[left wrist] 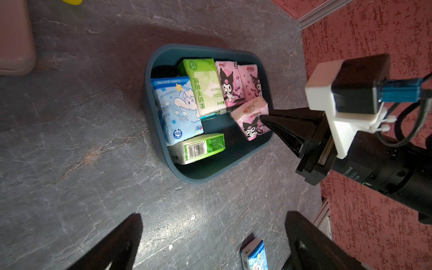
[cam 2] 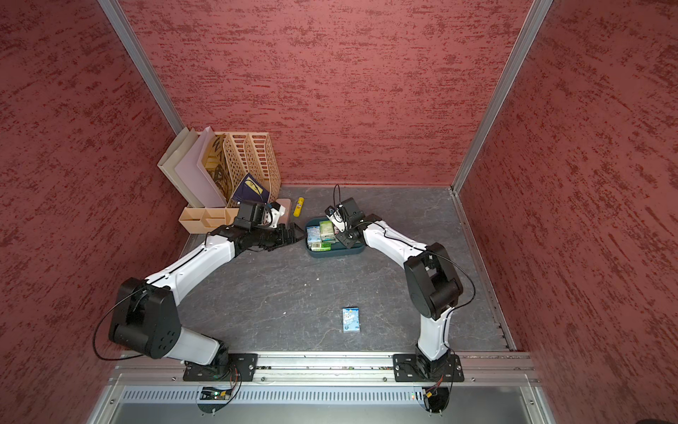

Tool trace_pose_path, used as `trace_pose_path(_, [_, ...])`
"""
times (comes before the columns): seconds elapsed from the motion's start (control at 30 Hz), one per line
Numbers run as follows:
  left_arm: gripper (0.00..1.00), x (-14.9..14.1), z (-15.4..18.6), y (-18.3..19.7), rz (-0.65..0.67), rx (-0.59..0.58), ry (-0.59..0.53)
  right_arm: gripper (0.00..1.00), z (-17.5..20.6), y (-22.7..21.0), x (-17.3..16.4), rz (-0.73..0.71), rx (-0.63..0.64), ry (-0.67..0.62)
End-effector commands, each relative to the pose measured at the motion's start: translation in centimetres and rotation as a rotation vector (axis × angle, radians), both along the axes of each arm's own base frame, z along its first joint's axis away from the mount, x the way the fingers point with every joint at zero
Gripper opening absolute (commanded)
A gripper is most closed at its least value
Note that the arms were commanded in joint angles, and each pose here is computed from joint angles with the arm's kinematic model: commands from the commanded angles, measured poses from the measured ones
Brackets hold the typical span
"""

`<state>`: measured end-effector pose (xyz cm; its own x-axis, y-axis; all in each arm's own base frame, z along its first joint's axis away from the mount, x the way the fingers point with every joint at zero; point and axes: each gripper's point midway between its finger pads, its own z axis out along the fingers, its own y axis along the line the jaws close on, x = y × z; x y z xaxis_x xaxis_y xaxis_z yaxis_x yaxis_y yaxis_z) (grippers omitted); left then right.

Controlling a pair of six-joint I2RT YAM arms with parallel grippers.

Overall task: Put the pocket tissues into the storage box
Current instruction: Place the pocket tissues in the storage box.

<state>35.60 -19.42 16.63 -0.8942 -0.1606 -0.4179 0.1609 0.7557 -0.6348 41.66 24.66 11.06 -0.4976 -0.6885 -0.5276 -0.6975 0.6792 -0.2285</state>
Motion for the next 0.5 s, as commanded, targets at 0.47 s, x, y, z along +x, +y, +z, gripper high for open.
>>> trace_pose_path(0.47, [1.0, -0.3, 0.4, 1.0, 0.018, 0.015, -0.022, 0.39, 0.2, 2.6, -1.4, 0.069, 0.114, 0.076])
